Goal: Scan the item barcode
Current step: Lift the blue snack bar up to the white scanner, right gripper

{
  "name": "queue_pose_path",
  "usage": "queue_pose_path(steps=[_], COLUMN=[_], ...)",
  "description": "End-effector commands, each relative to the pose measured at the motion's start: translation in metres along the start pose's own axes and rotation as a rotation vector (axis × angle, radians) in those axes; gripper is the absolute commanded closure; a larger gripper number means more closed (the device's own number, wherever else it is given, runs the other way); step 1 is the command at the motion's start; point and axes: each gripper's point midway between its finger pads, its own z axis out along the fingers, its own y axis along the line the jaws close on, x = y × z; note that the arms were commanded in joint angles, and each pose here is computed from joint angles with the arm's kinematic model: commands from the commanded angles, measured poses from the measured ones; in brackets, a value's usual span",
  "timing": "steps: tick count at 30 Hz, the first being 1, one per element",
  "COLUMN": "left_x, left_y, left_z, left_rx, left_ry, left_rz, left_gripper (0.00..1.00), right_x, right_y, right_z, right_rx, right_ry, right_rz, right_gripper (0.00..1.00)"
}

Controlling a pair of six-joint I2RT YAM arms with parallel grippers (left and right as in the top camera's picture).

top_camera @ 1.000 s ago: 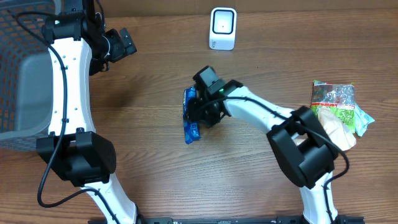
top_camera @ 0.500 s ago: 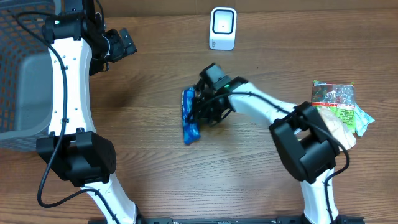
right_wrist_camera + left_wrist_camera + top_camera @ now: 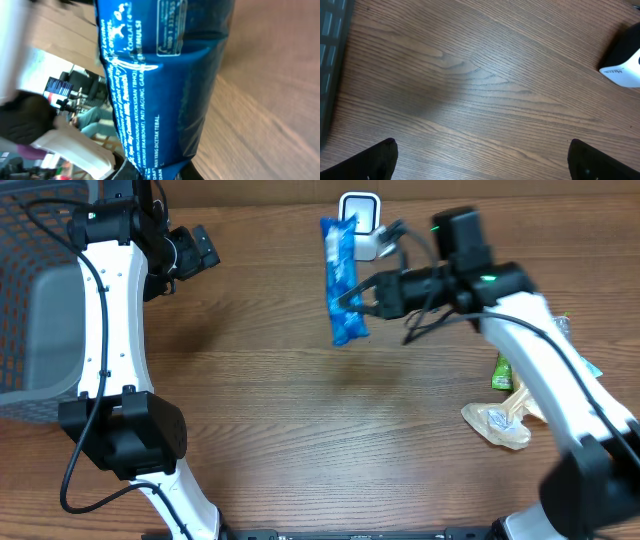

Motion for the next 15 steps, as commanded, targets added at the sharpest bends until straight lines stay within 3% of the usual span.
queue_pose_path(steps=[1,6,15], left_x=[0.001,0.001,0.001], left_y=[-0.001,-0.001,-0.001], left_z=[0.003,0.003,0.003], left_rx=[0.003,0.003,0.003], left_ry=[0.005,0.005,0.005], left_rz=[0.025,0.025,0.025], left_gripper=[0.00,0.00,0.00], right_x=[-0.018,-0.025,-0.033], right_y=[0.041,0.067,0.076], right_z=[-0.036,-0.062,-0.067], right_rx=[-0.030,-0.042,-0.042], right_ry=[-0.079,-0.134,-0.164], right_rz=[-0.131,-0.174,-0.194], right_gripper=[0.96,0.96,0.96])
